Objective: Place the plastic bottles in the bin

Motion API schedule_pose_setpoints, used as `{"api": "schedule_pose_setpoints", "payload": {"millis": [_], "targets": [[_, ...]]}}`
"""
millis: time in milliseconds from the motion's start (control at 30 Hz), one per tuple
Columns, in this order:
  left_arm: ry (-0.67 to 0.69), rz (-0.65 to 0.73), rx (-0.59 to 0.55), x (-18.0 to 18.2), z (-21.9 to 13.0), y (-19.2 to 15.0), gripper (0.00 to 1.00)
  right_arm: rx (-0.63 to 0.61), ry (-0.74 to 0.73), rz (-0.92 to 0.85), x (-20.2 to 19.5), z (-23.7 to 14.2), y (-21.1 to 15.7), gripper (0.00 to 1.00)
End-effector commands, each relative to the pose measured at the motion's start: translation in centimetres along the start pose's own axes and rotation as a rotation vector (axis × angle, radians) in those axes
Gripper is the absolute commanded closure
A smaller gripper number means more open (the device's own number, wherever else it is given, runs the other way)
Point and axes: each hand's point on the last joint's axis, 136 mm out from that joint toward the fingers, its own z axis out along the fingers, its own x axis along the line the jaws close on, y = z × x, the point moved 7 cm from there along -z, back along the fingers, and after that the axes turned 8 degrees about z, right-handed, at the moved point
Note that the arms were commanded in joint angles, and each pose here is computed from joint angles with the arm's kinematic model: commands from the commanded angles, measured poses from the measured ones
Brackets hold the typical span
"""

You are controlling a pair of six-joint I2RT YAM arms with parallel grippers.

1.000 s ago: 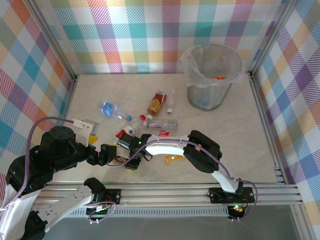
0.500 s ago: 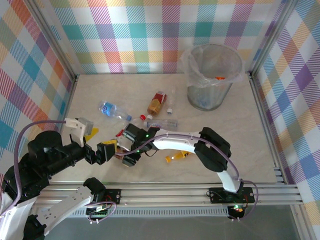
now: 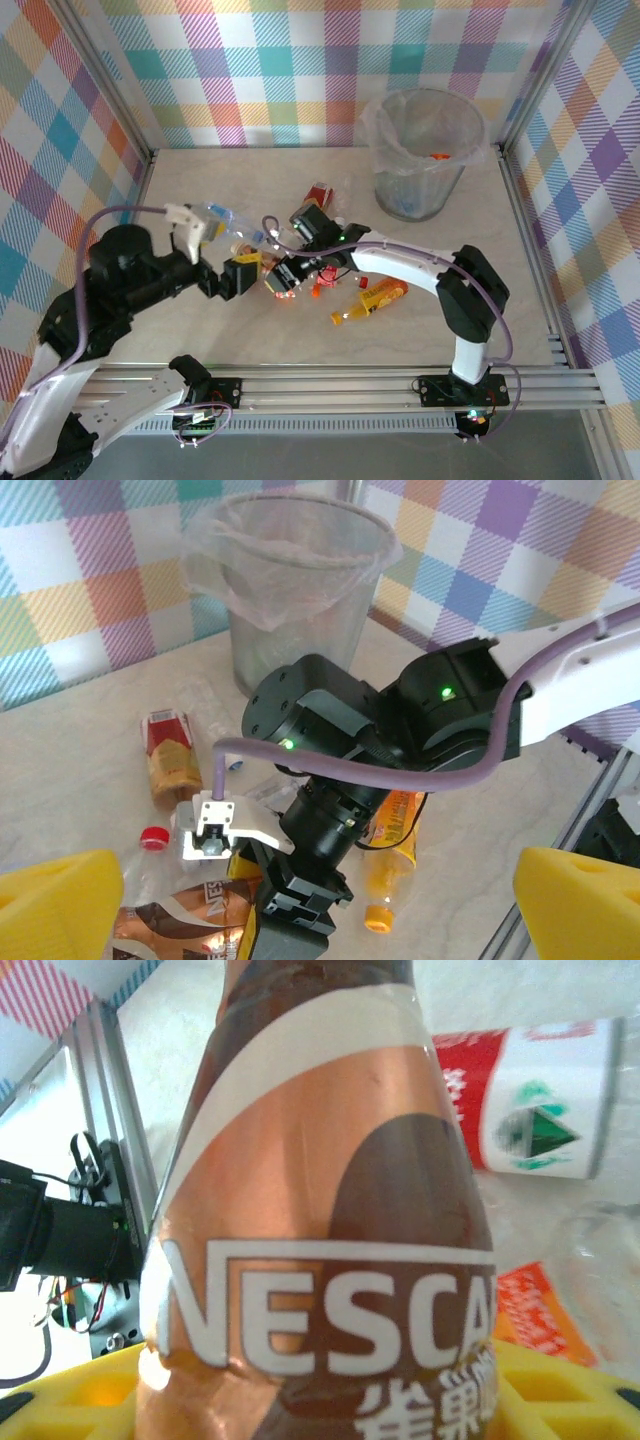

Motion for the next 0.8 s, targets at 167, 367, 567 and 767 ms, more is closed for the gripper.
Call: {"api": "schedule_pose_setpoints", "payload": {"millis": [167,367,567,767], "targets": [[-0.166,0.097,-0.114,-1.0,4.8,3.7,0.00,-0.175,-0.188,0.091,-3.0,-7.3,1.7,0.50],[-0.231,0.073,-0.117,-1.1,8.6,4.5,0.00,-0.241,-0.349,0.129,-4.7,-12.5,2.1,0.51],[-0.260,0.043,-0.069,-1.0,11.6,3.9,0.00,-0.363,-0.493,0.153,-5.2,-18.5,2.9,0.51],[-0.278,-0.007,-0.071,-1.1,13.5,1.9,0.00,-0.498,-0.643,0.182,-5.8,-23.2,4.1,0.52]]}}
